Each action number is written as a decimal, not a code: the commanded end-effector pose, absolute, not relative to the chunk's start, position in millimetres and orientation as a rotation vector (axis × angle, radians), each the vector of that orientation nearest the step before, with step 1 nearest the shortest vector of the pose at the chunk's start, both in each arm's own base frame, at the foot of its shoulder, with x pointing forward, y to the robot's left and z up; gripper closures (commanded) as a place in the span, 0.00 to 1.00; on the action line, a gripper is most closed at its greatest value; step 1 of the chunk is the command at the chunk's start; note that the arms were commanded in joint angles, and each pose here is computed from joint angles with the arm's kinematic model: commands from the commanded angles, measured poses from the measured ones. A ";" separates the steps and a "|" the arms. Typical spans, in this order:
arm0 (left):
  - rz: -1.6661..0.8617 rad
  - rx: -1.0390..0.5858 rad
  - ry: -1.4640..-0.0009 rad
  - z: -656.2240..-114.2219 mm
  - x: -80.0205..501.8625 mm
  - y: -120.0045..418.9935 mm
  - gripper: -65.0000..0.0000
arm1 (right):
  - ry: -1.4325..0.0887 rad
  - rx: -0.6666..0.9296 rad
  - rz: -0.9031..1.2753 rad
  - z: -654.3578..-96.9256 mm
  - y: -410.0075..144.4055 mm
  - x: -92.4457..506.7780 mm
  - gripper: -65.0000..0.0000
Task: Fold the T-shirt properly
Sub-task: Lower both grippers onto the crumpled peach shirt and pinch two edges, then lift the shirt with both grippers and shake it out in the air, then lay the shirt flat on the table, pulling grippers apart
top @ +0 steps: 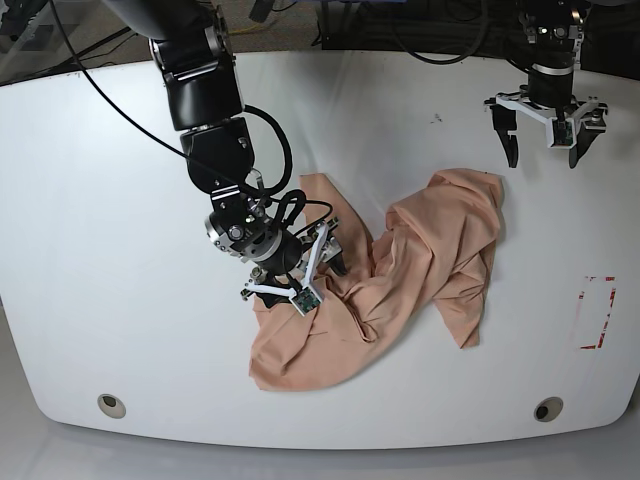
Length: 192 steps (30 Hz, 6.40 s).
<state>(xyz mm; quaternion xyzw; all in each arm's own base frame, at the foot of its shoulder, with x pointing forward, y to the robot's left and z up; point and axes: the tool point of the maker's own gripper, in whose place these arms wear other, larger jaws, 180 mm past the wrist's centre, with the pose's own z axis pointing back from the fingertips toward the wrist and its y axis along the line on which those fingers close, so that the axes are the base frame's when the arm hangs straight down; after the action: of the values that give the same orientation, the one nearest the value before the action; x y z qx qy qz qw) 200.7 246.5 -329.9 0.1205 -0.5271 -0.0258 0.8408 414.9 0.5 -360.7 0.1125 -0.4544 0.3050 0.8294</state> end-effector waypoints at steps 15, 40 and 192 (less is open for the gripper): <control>-0.047 0.268 -1.142 -319.9 213.6 248.7 0.17 | -1.023 0.267 0.606 -360.8 -5.0 454.4 0.36; -0.065 0.150 -1.076 -332.0 267.3 206.8 0.16 | -1.078 0.273 0.604 -344.1 -1.5 465.2 1.00; -0.655 0.246 -0.389 -371.6 192.6 261.7 0.69 | -0.648 -0.066 0.129 -374.6 -208.9 209.4 0.53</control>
<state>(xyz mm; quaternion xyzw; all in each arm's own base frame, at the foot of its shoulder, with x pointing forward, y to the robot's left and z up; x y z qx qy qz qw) 188.8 258.0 -378.4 0.1102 -0.1817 -0.3167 0.9244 205.0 -209.4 -382.2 -0.0347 -0.3000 0.0648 0.9511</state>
